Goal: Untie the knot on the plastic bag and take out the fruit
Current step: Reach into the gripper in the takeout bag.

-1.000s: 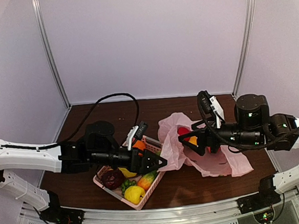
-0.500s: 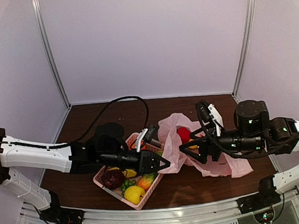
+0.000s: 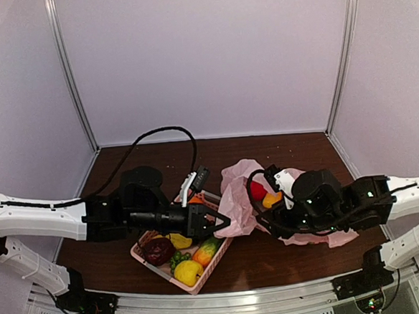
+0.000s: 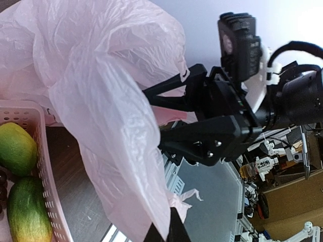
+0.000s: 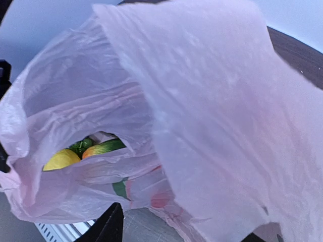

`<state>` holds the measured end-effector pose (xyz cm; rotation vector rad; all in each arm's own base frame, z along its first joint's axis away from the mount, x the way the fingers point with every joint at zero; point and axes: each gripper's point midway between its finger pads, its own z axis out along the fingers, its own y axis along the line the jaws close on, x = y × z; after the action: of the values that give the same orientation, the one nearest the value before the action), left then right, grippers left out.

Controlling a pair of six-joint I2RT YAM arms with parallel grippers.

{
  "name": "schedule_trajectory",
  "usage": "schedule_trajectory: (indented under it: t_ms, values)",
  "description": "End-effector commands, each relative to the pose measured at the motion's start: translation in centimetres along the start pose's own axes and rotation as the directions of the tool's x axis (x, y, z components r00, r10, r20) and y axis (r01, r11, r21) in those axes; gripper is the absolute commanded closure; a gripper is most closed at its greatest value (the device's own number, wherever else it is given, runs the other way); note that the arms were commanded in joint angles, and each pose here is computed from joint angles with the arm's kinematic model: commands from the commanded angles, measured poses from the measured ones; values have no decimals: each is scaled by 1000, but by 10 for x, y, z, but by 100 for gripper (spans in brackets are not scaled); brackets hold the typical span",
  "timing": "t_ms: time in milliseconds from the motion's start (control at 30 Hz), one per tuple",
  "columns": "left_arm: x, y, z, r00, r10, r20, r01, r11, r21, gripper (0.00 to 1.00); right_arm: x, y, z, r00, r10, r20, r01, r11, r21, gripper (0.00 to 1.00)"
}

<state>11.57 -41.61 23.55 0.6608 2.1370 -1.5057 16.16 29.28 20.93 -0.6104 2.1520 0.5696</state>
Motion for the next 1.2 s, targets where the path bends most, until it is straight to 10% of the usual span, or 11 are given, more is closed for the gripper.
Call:
schedule_trajectory:
  t_ms: [0,667,1167]
  values:
    - [-7,-7,-5,1000,28,12,-28,1000,-9,100,21,-43,10,997,60,-41,-48,970,237,42]
    - [-4,-11,-11,997,74,-27,-74,997,-18,100,68,-158,77,969,219,-114,-113,803,585,41]
    - [3,-6,-9,996,76,-51,-77,997,-24,100,50,-225,81,974,220,-51,-111,665,738,15]
